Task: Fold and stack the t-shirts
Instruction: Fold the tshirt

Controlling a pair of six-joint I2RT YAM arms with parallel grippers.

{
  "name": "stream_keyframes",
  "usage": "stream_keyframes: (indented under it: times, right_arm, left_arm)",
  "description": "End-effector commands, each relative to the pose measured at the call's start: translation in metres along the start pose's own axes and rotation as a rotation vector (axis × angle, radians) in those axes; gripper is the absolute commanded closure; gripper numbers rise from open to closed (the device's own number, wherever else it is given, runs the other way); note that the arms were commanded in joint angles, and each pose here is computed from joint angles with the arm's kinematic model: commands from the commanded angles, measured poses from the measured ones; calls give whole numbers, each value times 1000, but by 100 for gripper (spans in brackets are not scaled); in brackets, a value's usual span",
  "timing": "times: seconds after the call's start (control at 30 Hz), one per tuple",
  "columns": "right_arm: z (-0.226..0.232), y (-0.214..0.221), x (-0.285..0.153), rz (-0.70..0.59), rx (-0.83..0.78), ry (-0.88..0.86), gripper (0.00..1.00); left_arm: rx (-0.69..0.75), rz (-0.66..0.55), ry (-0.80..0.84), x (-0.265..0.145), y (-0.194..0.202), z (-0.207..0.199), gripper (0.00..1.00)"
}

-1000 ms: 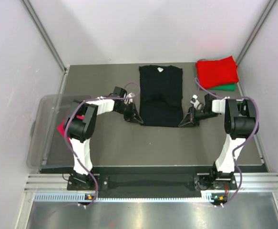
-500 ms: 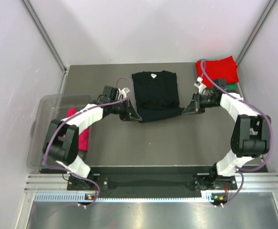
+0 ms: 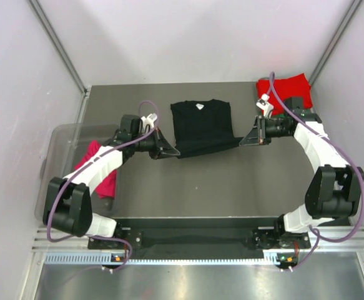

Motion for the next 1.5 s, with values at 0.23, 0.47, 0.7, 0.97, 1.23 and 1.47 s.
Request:
stream_keyframes:
  times: [0.23, 0.47, 0.7, 0.97, 1.23, 1.47]
  right_arm:
    - [-7, -25, -7, -88, -137, 62, 100]
    - [-44, -70, 10, -137, -169, 96, 100]
    - [-90, -121, 40, -199, -178, 121, 100]
    - [-137, -170, 74, -249, -173, 128, 100]
    - [-151, -201, 109, -296, -216, 135, 100]
    - [-157, -202, 137, -292, -216, 109, 100]
  left_arm:
    - [144, -77, 15, -1, -33, -11, 100]
    - [200, -128, -17, 13, -85, -16, 100]
    - [155, -158, -28, 30, -134, 4, 100]
    - [285, -208, -70, 56, -201, 9, 100]
    - [351, -246, -144, 77, -241, 29, 100]
    - [321, -272, -172, 77, -252, 42, 100]
Point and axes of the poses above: each gripper's point midway between its finger pads, its own x axis out along the fingers, its own z axis along the line the jaws close on, y = z × x, the point moved 8 cm from there along -x, back along the fingers, and after that the axes turned 7 degrees about -x, right-handed, at the moved point
